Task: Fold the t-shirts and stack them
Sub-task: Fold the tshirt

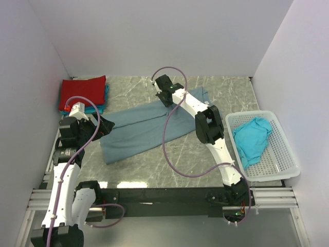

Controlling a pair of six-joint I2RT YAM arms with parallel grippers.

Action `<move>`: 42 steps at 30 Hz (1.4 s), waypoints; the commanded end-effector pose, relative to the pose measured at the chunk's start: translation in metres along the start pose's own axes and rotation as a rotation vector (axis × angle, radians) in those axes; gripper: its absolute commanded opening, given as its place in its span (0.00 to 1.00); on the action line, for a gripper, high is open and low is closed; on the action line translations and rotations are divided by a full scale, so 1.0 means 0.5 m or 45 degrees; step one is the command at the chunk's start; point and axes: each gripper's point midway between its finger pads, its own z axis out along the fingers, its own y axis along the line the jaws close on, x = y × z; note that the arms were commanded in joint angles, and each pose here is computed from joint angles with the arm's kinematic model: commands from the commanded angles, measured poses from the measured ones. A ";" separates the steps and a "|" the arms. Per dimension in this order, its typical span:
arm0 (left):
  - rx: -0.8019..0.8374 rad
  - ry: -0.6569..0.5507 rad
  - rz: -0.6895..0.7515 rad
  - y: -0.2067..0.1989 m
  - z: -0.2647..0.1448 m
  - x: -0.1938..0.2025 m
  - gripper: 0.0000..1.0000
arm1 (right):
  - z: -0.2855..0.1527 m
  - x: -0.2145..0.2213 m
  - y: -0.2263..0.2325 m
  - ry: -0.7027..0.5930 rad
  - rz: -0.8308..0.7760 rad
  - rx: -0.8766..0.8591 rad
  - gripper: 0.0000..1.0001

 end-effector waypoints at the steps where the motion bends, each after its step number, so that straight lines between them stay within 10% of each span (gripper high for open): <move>1: 0.034 -0.031 0.037 -0.009 0.002 -0.010 0.90 | -0.005 -0.024 -0.009 -0.039 0.006 0.008 0.13; 5: 0.030 -0.028 0.038 -0.008 0.003 -0.010 0.90 | -0.024 -0.041 -0.013 -0.070 0.000 0.005 0.00; 37: 0.032 -0.028 0.040 -0.008 0.003 -0.009 0.90 | -0.144 -0.105 0.106 -0.216 -0.073 -0.256 0.00; 42: 0.029 -0.025 0.038 -0.007 0.003 -0.009 0.90 | -0.151 -0.119 0.104 -0.228 -0.071 -0.254 0.31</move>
